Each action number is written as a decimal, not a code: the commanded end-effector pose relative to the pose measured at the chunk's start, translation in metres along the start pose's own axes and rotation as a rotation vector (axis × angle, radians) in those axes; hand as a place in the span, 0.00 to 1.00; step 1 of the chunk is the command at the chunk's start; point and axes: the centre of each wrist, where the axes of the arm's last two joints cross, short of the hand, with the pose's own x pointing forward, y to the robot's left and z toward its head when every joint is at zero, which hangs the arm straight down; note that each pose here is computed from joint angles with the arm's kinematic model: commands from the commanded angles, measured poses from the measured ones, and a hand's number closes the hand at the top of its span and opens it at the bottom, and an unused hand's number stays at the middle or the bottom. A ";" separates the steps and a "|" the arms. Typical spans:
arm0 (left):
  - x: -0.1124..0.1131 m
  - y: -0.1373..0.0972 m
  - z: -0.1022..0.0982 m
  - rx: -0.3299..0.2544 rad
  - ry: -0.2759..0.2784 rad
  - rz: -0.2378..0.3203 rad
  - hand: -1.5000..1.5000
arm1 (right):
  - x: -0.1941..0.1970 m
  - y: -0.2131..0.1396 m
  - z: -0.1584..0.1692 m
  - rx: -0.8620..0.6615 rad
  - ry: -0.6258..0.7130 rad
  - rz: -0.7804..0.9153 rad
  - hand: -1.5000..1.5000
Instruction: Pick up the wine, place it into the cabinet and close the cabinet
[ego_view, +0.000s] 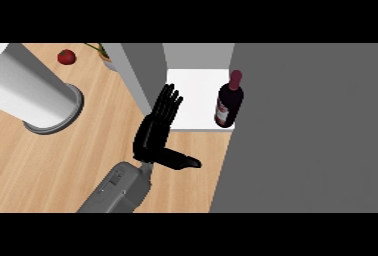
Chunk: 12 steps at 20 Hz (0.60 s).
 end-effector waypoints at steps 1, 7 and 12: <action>0.015 0.000 0.028 0.018 -0.021 0.029 0.00 | 0.050 -0.006 0.006 0.012 -0.018 -0.101 0.00; 0.032 0.030 0.053 0.046 -0.029 0.069 0.00 | 0.059 -0.006 0.009 0.170 -0.009 -0.102 0.00; 0.038 0.057 0.083 0.040 -0.061 0.028 0.00 | 0.049 -0.003 0.007 0.251 -0.004 -0.167 0.00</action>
